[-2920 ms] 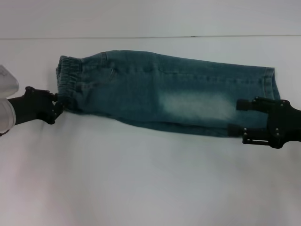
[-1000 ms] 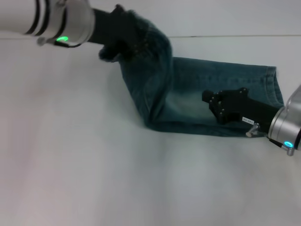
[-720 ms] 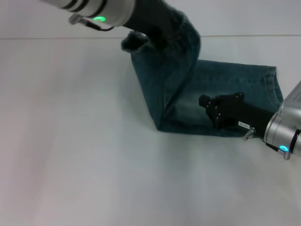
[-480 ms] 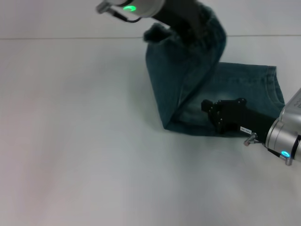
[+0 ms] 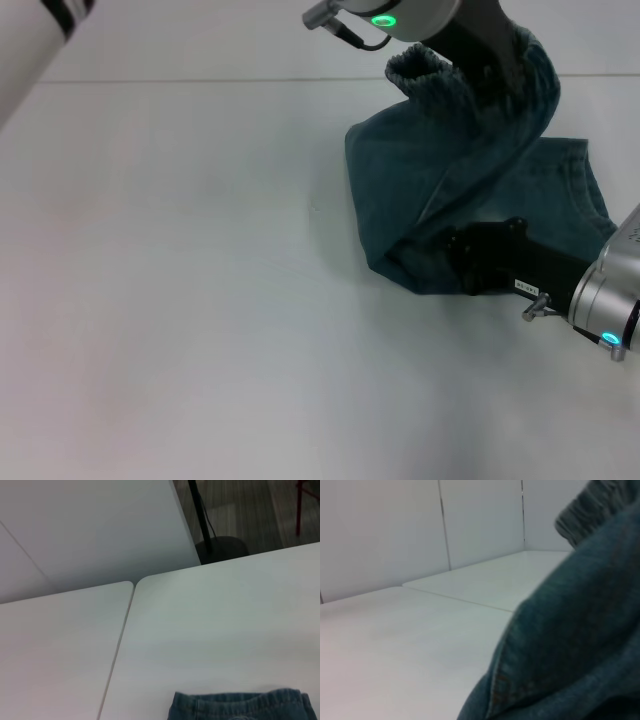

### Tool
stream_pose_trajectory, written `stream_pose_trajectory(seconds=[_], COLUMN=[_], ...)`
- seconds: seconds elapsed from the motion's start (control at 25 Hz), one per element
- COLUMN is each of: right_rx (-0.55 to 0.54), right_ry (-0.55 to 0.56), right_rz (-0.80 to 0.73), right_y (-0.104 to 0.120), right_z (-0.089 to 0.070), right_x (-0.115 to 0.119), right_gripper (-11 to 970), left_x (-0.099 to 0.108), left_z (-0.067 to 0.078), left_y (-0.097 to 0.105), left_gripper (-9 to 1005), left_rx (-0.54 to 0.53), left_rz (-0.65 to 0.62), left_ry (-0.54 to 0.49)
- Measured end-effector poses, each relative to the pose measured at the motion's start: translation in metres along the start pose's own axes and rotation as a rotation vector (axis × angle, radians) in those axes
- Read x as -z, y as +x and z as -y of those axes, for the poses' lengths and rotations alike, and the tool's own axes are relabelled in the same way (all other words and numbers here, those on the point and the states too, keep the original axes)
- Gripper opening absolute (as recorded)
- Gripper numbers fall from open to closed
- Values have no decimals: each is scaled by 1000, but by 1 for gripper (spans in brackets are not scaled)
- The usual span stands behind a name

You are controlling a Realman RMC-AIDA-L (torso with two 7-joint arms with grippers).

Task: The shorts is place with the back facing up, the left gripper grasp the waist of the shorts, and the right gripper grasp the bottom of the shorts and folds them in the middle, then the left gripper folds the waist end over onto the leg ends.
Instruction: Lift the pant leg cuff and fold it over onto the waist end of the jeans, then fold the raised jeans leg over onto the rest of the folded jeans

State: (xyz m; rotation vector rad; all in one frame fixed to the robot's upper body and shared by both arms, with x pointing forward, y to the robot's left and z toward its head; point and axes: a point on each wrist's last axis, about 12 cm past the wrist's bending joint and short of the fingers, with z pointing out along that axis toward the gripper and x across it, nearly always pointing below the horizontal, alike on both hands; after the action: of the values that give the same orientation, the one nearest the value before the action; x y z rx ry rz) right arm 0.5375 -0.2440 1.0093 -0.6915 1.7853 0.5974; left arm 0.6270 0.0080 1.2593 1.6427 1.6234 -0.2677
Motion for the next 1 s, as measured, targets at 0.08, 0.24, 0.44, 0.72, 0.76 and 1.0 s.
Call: stream_pose_trajectory(seconds=[0.08, 0.24, 0.44, 0.72, 0.76, 1.0], right_rx=[9, 32, 52, 17, 11, -24], right_ry=[-1, -16, -62, -50, -41, -13], right_rz=[1, 5, 0, 14, 18, 57], right_y=[-1, -7, -14, -3, 0, 27], right_z=[0, 0, -4, -1, 1, 0], right_x=[-1, -7, -18, 3, 12, 96], right_gripper=[0, 0, 0, 8, 10, 20], left_x=[-4, -8, -8, -11, -11, -19], left_z=[2, 3, 4, 7, 7, 14], left_y=[-3, -9, -22, -22, -22, -21], left_gripper=[76, 76, 76, 75, 74, 70], left_rx=[-1, 1, -14, -25, -26, -54], left_rz=[4, 18, 45, 46, 46, 35], left_ry=[-2, -16, -11, -15, -15, -8])
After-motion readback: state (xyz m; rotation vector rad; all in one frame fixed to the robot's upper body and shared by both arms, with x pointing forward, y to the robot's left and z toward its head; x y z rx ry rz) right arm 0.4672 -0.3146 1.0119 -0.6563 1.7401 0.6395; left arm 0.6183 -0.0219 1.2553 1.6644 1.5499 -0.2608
